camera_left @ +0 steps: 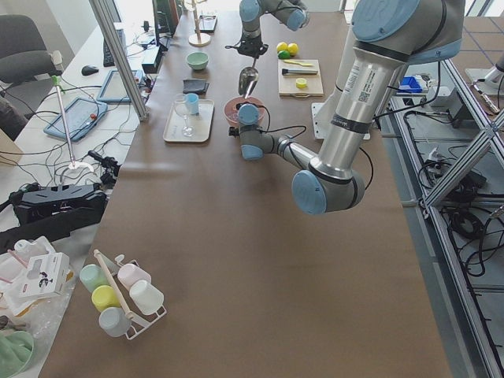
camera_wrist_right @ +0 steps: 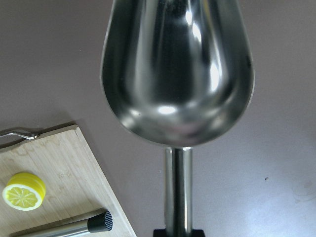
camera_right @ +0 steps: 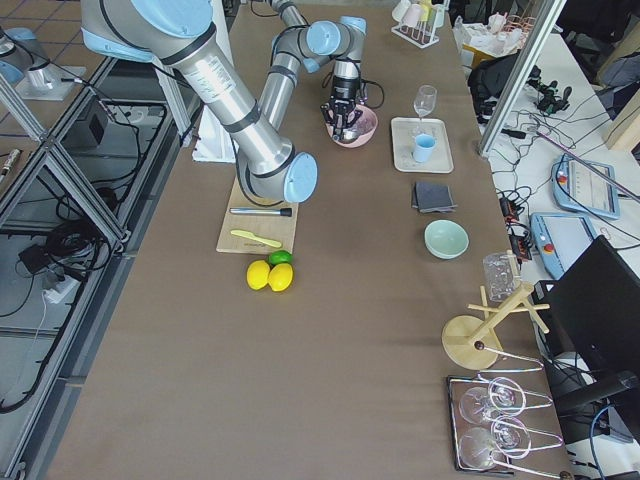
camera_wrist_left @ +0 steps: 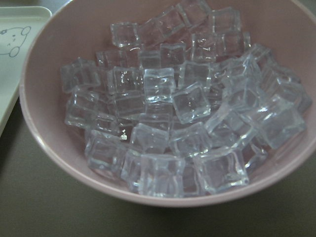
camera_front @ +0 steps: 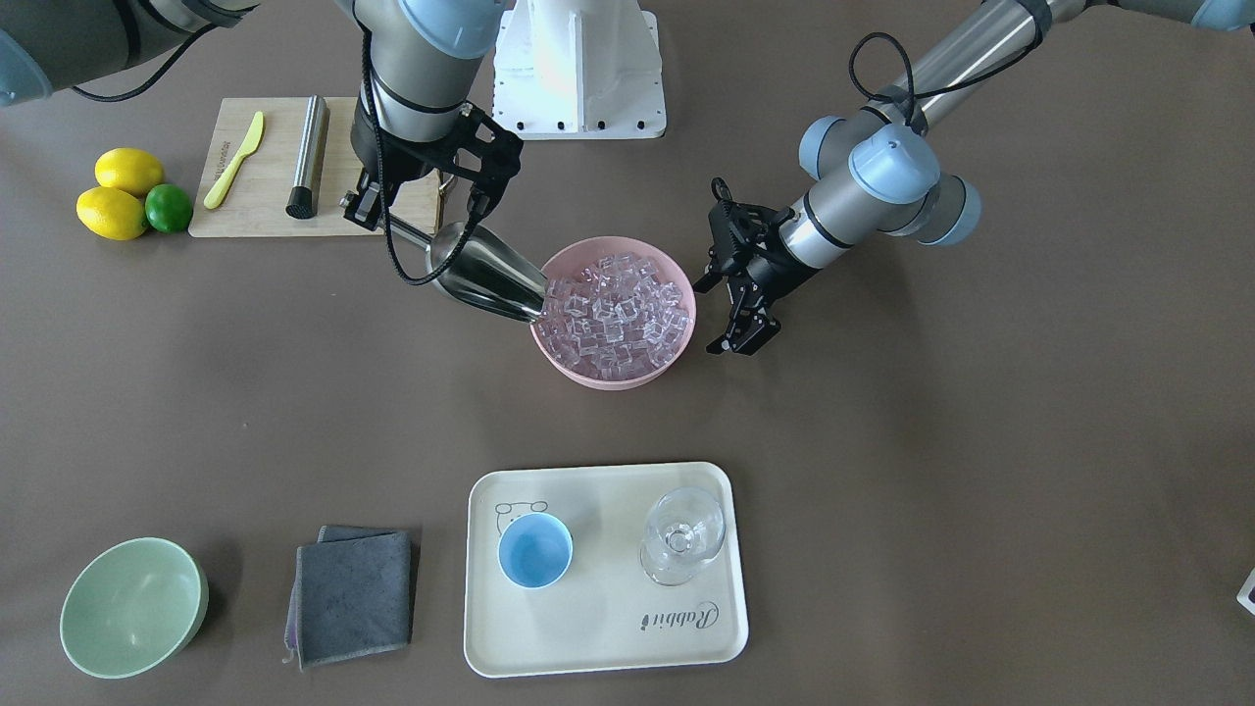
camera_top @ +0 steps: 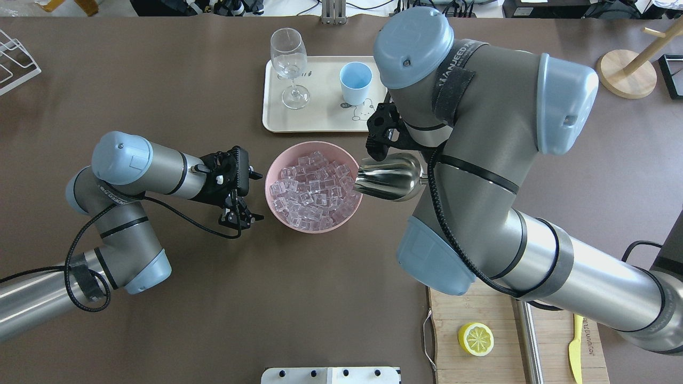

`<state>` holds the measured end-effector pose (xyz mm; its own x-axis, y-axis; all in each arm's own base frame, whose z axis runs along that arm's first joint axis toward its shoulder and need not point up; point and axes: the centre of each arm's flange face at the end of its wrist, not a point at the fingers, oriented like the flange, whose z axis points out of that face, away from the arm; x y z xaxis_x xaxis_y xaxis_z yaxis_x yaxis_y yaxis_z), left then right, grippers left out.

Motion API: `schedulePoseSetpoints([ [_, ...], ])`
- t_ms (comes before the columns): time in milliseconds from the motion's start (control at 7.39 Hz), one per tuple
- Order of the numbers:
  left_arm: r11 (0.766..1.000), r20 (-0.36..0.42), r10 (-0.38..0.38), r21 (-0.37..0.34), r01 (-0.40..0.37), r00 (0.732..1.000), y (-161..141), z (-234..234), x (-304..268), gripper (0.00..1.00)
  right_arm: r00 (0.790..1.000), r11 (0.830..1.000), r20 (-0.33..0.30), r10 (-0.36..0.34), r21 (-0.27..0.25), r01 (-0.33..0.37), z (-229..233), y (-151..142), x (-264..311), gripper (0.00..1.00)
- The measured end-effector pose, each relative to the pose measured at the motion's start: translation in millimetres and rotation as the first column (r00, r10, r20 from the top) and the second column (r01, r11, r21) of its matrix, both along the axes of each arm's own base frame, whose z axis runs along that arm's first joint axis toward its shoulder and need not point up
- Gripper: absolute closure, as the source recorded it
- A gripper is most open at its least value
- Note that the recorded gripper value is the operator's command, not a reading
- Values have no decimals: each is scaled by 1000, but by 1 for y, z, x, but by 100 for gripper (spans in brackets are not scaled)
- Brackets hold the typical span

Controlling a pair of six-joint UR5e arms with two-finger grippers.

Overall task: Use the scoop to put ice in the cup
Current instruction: 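Lower the scoop into the ice bowl beside the left gripper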

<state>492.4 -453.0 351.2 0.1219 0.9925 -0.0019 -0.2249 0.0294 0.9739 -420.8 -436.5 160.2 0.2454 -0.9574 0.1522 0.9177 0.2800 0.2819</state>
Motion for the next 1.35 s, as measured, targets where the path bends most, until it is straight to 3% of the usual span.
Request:
schedulePoseSetpoints([
  [812,1000,1,0,-1,0,1000,0,1,0,2,994,1000,-110,-18,12,20,-14,-9,-26,100],
  [1354,1000,1,0,-1,0,1000,0,1,0,2,972,998,-232,-46,32,55,-32,-16,-48,100],
])
